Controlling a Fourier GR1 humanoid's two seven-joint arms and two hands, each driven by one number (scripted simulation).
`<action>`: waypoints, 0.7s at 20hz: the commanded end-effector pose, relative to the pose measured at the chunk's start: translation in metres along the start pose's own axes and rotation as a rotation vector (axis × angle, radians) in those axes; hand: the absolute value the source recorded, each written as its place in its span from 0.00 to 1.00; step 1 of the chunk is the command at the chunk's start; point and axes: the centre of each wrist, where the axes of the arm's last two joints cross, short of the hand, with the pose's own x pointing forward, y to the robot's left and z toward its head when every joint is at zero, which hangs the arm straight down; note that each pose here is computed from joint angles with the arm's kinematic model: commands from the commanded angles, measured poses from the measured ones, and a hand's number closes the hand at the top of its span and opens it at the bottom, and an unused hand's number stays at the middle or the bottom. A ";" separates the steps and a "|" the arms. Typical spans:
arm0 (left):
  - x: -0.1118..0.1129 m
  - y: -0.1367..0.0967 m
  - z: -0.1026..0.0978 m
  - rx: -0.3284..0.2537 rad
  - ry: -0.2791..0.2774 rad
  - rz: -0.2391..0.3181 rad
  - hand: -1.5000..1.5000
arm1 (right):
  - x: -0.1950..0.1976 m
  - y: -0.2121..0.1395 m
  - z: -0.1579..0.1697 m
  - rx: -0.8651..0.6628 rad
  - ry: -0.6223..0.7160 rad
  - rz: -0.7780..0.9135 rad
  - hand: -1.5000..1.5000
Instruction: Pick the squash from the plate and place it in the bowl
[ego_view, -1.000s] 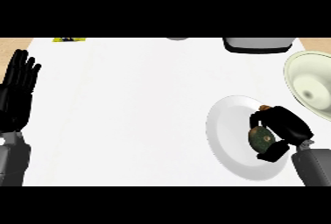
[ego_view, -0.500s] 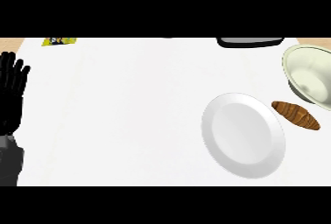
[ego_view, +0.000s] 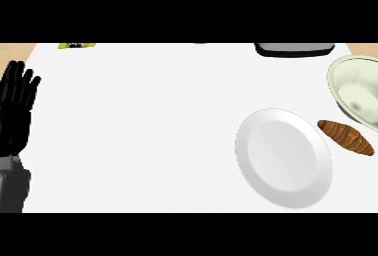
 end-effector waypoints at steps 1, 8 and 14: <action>0.003 -0.004 -0.002 -0.011 0.002 0.003 0.50 | -0.018 -0.032 0.020 -0.097 -0.083 -0.100 1.00; 0.005 -0.012 -0.005 -0.046 -0.006 0.007 0.50 | -0.023 -0.075 0.031 -0.274 -0.245 -0.226 1.00; 0.004 -0.022 -0.006 -0.057 -0.002 -0.001 0.50 | -0.017 -0.100 0.026 -0.267 -0.343 -0.429 1.00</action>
